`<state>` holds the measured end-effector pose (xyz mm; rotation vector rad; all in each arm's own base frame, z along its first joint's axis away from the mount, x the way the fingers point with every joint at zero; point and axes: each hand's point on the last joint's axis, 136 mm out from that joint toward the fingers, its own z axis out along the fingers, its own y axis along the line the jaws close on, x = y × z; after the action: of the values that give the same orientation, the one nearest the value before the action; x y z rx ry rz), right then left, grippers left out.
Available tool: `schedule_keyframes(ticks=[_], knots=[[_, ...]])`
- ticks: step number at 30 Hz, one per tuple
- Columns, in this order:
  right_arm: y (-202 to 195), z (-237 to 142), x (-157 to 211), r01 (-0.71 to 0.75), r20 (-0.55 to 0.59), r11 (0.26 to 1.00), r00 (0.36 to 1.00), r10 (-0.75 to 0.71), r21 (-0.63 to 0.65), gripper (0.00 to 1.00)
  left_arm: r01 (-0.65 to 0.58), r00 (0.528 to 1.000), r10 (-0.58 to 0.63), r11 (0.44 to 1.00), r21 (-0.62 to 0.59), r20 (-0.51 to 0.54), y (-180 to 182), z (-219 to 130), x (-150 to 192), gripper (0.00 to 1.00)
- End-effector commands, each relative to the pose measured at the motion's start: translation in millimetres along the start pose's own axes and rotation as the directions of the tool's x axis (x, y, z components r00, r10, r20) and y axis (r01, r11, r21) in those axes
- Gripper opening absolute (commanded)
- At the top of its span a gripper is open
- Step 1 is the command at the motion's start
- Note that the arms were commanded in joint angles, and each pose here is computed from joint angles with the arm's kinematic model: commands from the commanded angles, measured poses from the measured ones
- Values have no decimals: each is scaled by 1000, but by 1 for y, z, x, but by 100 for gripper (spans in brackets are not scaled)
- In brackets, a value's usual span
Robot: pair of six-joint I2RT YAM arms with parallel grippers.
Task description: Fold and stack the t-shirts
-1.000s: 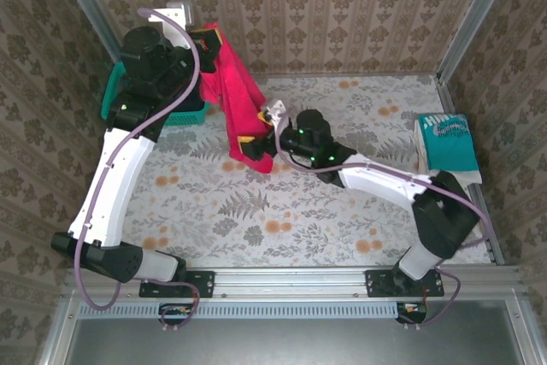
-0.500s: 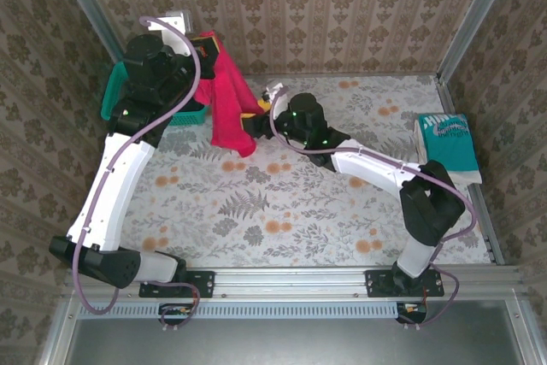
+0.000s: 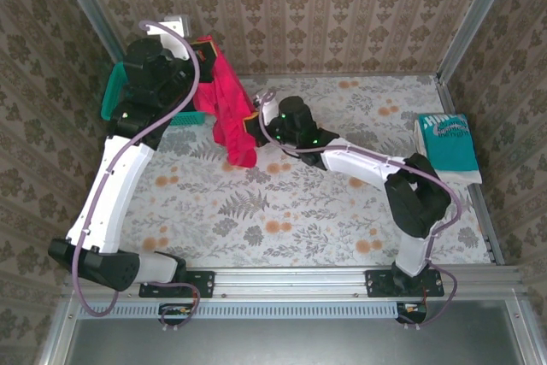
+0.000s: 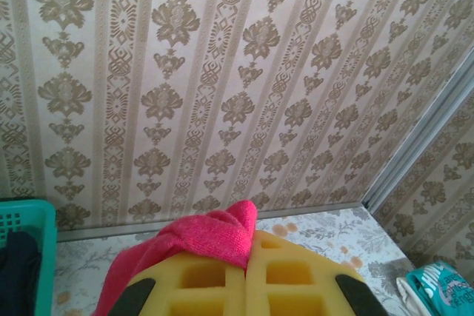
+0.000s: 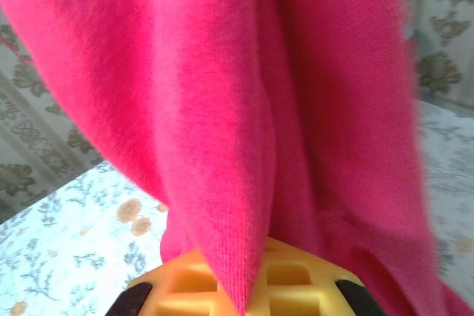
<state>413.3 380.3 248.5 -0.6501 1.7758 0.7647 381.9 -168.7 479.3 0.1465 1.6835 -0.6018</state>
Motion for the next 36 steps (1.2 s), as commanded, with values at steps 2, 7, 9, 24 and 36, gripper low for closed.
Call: schedule_keyframes(ticks=[2,7,9,24,36], knots=[[-31,-53,-52,52,95,991,993,-64,123,0,-19,998,20,1000,-23,59,5,-8,-12,0],[-86,-95,-79,35,115,979,992,-59,203,0,-9,999,10,999,-49,37,22,15,-2,0],[-104,-108,-89,27,124,975,991,-55,221,0,3,1000,-2,998,-56,21,29,27,1,0],[-155,-192,-8,-32,7,887,999,32,461,0,168,933,-161,986,-8,-322,8,27,164,0],[-155,-243,171,-303,-116,680,860,498,668,0,184,794,-169,982,-34,-583,-12,-59,309,100]])
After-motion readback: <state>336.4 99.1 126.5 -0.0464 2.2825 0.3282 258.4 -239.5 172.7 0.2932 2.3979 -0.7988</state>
